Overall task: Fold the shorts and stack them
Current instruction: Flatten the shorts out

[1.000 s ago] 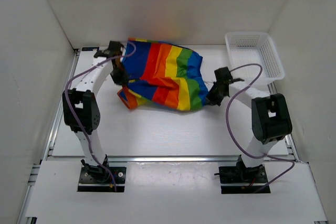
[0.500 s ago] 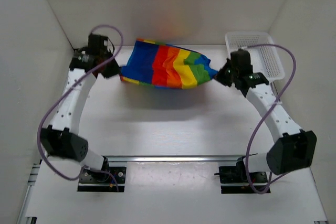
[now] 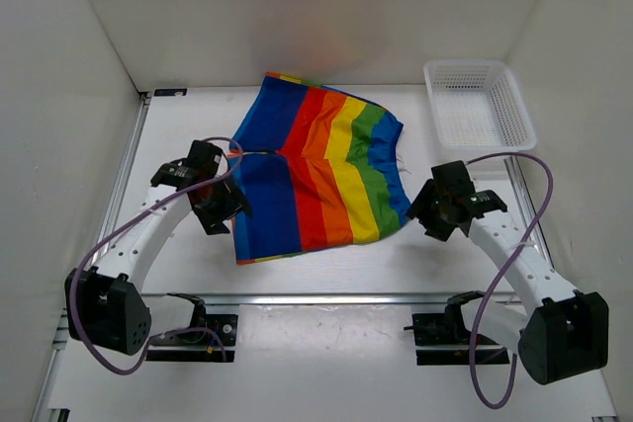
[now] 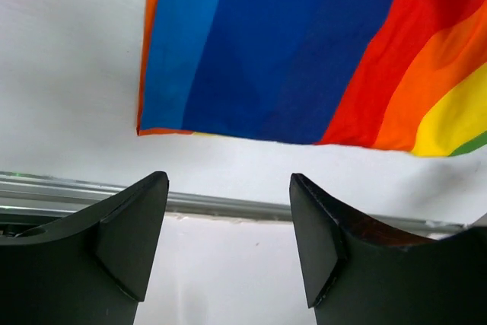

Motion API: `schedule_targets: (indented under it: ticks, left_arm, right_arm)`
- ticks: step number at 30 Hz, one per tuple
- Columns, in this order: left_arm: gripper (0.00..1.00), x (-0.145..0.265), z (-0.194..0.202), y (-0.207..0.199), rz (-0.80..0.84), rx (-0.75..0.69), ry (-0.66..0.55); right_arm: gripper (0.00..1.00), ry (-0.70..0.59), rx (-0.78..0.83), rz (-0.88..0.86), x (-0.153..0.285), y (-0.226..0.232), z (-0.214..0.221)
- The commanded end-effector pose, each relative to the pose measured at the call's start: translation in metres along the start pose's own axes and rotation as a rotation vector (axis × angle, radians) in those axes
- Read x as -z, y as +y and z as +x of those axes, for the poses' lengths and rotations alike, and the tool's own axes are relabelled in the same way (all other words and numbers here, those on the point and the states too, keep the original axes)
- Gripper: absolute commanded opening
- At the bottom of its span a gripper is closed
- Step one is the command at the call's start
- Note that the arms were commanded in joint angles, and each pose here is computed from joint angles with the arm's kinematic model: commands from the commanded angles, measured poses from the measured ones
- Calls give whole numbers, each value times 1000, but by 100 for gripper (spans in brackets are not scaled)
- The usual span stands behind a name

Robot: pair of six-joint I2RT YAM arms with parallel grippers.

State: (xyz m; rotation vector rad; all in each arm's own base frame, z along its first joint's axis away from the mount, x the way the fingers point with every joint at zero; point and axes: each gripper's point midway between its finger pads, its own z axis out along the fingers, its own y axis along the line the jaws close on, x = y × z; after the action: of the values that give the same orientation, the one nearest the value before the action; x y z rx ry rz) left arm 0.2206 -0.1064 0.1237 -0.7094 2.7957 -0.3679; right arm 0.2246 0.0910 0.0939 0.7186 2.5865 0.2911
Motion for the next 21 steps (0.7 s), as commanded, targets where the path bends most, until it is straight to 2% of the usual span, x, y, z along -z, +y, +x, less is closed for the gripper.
schedule_targets:
  ticks: [1, 3, 5, 7, 9, 15, 19, 20, 21]
  left_arm:
    - [75, 1, 0, 11, -46, 66, -30]
    - [75, -13, 21, 27, -82, 94, 36]
    - [77, -21, 34, 21, -15, 127, 75]
    - [79, -41, 57, 30, -24, 162, 141]
    - [80, -57, 59, 32, -14, 172, 144]
    - [78, -101, 64, 58, -155, 154, 195]
    - [65, -109, 53, 50, -170, 141, 182]
    - [52, -108, 47, 44, -160, 131, 175]
    - [46, -108, 44, 41, -152, 129, 168]
  right_arm:
    - [68, 52, -21, 9, 1, -5, 12]
    - [66, 58, -31, -14, -2, -2, 15]
    - [65, 67, -39, -14, -7, -3, 16]
    - [63, 82, -39, -21, -11, 0, 17]
    - [62, 87, -48, -29, -17, 3, 14]
    - [62, 131, -71, -54, -38, 9, 9]
    - [60, 154, -71, -51, -54, 13, 7]
    - [59, 143, -61, -62, -57, 17, 2]
    - [59, 155, -62, -50, -63, 17, 2]
